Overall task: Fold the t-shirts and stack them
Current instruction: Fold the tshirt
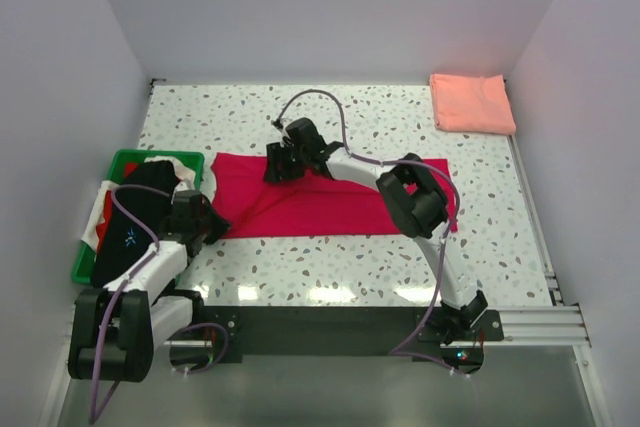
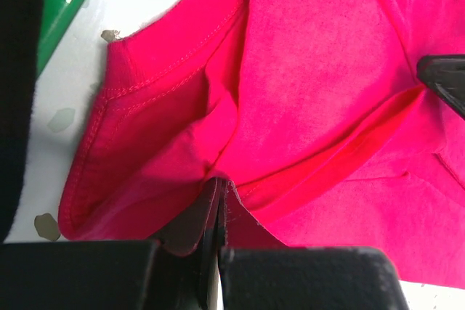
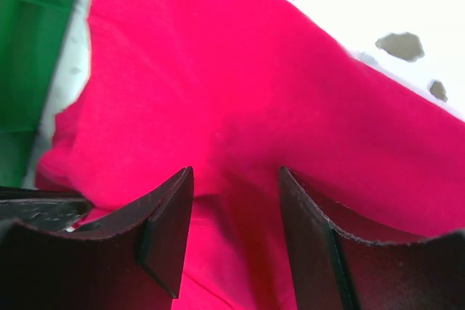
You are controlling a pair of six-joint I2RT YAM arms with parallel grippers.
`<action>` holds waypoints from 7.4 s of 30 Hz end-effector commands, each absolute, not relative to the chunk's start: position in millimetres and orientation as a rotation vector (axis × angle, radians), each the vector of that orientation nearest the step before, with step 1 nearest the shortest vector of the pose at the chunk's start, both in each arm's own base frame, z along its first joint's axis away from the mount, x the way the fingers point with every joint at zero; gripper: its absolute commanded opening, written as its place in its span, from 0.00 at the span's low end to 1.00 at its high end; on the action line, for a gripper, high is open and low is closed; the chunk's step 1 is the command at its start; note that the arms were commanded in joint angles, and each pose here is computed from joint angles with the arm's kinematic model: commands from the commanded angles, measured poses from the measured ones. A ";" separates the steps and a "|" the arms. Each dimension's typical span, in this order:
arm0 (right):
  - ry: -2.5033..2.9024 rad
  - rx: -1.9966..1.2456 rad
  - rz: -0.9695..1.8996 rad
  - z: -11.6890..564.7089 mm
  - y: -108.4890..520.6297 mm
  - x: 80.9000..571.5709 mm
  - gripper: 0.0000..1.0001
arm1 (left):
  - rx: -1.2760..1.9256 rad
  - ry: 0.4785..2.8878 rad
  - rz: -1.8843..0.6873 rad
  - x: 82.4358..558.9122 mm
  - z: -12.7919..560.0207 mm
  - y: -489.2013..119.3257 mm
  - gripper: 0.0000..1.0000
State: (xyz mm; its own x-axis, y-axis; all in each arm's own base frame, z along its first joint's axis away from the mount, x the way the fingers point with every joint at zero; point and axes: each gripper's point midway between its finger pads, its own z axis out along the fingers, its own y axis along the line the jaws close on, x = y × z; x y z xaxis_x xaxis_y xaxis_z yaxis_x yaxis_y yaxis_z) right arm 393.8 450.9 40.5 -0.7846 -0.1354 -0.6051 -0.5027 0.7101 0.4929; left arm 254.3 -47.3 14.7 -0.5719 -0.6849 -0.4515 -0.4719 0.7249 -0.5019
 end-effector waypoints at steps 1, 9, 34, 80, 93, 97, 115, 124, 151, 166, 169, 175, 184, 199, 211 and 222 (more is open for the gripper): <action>2.298 -0.523 1.011 73.2 469.9 391.1 0.54 | -0.896 2.298 -0.383 252.4 8.2 -41.8 0.00; 2.271 -0.553 1.092 87.2 465.0 370.2 0.48 | -0.896 2.301 -0.384 252.9 7.3 -42.1 0.00; 2.239 -0.571 1.198 102.8 428.7 314.3 0.29 | -0.891 2.297 -0.385 258.8 15.1 -42.2 0.00; 2.570 0.284 -0.266 41.6 52.9 400.0 0.55 | -0.995 2.373 -0.202 382.1 1.3 -80.1 0.17; 2.695 0.388 0.254 2.6 114.3 308.4 0.51 | -0.731 2.388 -0.215 520.3 13.4 -102.6 0.20; 2.651 0.404 0.434 6.8 164.6 270.7 0.52 | -0.633 2.416 -0.287 551.6 0.6 -117.9 0.21; 2.587 0.210 0.842 37.2 347.1 231.7 0.53 | -0.455 2.166 -1.118 633.3 11.4 -208.8 0.56; 2.498 0.170 0.863 84.3 333.2 229.7 0.55 | -0.323 1.947 -1.329 659.5 80.5 -214.7 0.65; 2.694 -0.058 0.420 4.3 232.2 169.2 0.32 | -0.596 2.128 -0.903 439.6 138.7 -157.4 0.44; 2.637 -0.034 0.596 42.8 220.9 146.9 0.39 | -0.508 2.388 -0.557 247.4 98.2 -116.0 0.37; 2.619 -0.079 0.588 53.5 219.3 147.7 0.39 | -0.431 2.448 -0.545 224.9 88.1 -125.1 0.36; 2.610 -0.161 0.544 60.7 216.5 150.4 0.39 | -0.300 2.538 -0.486 185.1 69.8 -154.4 0.34; 2.640 -0.294 0.515 55.2 224.7 147.2 0.37 | -0.169 2.610 -0.298 145.2 53.5 -172.0 0.35; 2.624 -0.380 0.406 43.4 243.8 131.2 0.37 | 0.004 2.674 -0.238 118.7 41.6 -191.0 0.39; 2.637 -0.403 0.338 31.8 242.3 124.5 0.37 | 0.034 2.722 -0.204 104.8 21.2 -189.4 0.30; 2.649 -0.398 0.342 27.8 238.8 120.8 0.37 | 0.012 2.755 -0.209 96.4 13.1 -183.7 0.10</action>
